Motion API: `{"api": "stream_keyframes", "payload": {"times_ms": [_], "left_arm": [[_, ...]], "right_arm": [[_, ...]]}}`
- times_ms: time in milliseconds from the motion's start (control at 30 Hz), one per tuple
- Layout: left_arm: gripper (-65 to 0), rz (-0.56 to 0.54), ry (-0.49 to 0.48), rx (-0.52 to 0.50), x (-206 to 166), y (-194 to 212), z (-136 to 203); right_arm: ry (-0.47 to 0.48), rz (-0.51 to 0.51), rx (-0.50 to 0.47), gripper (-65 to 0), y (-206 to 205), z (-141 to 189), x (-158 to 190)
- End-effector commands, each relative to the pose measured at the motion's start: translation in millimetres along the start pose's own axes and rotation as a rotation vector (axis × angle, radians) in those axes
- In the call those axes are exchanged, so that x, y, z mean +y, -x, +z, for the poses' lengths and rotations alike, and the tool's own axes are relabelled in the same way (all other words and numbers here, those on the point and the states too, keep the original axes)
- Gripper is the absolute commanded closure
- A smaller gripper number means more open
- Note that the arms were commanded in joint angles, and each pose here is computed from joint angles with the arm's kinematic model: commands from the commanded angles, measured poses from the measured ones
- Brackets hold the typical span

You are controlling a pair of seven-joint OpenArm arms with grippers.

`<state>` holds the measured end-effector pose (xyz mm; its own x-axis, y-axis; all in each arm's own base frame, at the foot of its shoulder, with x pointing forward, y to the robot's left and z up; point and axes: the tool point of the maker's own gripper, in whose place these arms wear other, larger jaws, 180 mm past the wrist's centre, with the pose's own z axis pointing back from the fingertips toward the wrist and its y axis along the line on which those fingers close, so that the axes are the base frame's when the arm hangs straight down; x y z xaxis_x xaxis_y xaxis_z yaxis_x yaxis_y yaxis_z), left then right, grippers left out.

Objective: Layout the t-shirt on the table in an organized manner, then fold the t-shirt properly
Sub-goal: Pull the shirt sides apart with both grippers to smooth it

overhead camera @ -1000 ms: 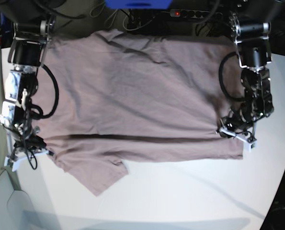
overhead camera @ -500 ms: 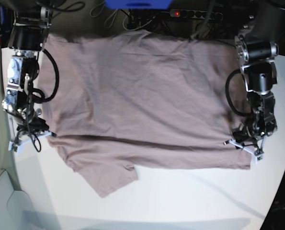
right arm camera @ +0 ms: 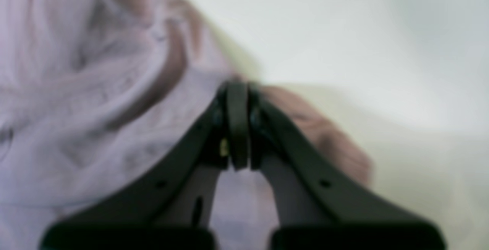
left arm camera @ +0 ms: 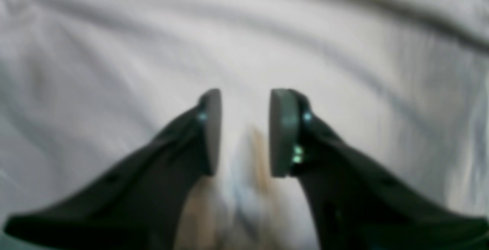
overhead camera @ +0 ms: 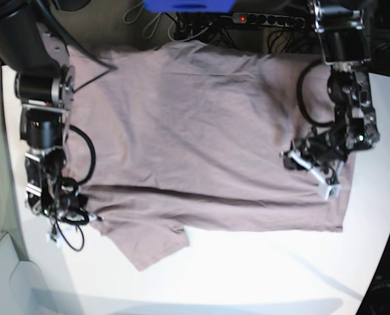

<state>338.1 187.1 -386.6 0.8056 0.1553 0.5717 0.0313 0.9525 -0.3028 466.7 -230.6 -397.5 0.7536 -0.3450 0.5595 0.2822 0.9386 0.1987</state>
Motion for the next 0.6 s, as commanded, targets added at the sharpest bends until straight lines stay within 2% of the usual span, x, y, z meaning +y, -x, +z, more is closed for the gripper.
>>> {"api": "stream_keyframes", "payload": {"times_ms": [0, 133, 367, 467, 567], "left_arm": [[-13.0, -0.008, -0.014, -0.048, 5, -13, 7], [-5.4, -0.003, -0.050, -0.027, 24, 17, 9], [-5.1, 0.078, -0.129, 0.050, 74, 62, -4], [-5.1, 0.089, -0.154, 0.059, 89, 69, -3], [-5.1, 0.085, -0.163, 0.064, 93, 70, -1]], "right_arm": [[-0.027, 0.022, -0.107, 0.0, -44, 12, 12], [-0.066, 0.073, -0.136, 0.0, -52, 13, 43], [-0.122, 0.098, -0.166, 0.0, -45, 9, 81], [-0.120, 0.094, -0.177, 0.0, -35, 4, 78], [-0.120, 0.113, -0.226, 0.0, -39, 4, 81]]}}
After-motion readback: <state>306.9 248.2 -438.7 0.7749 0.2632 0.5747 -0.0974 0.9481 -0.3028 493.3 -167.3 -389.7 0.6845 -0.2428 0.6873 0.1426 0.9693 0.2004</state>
